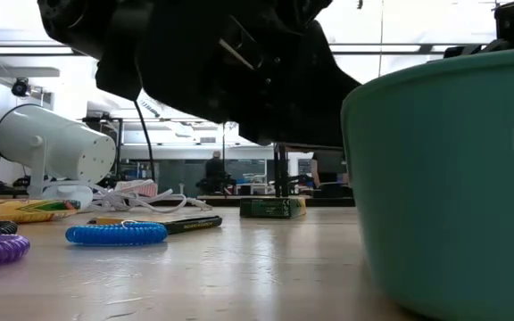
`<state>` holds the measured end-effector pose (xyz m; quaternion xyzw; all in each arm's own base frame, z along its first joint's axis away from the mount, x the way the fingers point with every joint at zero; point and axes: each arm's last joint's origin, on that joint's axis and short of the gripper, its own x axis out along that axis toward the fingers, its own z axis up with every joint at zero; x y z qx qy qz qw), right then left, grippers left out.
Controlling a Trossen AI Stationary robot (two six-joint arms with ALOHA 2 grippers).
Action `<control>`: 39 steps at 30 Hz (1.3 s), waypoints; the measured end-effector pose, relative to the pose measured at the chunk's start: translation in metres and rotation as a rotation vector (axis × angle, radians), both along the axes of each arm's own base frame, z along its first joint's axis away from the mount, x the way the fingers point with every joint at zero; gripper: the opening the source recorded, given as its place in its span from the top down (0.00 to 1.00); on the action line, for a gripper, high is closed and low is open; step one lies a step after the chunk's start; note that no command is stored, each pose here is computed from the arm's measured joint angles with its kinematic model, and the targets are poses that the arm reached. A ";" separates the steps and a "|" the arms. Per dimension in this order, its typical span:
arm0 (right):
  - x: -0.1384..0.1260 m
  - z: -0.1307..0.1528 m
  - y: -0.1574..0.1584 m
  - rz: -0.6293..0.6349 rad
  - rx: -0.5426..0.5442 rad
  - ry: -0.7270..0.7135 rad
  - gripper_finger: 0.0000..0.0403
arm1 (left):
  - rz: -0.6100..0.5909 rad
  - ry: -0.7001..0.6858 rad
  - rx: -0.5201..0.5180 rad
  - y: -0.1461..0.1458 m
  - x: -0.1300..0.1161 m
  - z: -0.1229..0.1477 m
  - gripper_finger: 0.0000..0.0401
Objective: Pick & Place Office Desk Supplies
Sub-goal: Put the green rubber band into the blue bin, then put the crayon box into the green bin
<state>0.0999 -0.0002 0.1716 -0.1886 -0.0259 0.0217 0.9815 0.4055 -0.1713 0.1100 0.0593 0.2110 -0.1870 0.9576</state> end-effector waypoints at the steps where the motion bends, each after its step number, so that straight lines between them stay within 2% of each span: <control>1: 0.000 0.000 0.000 0.000 0.000 0.000 0.98 | 0.000 -0.002 -0.001 0.000 0.000 0.001 0.90; 9: 0.000 0.000 0.000 0.000 0.000 0.000 0.98 | -0.007 -0.003 -0.005 -0.001 0.001 0.001 0.65; 17: 0.000 0.000 0.000 0.000 0.000 0.000 0.98 | 0.007 0.022 -0.026 0.000 0.000 0.000 0.50; 22: 0.000 0.000 0.000 0.000 0.000 0.000 0.98 | 0.026 0.037 -0.065 0.000 -0.001 0.006 0.47; 32: 0.000 0.000 0.000 0.000 0.000 0.000 0.98 | 0.040 0.060 -0.104 -0.001 -0.008 0.031 0.46; 39: 0.000 0.000 0.000 0.000 0.000 0.000 0.98 | 0.106 0.151 -0.148 -0.002 -0.012 0.026 0.46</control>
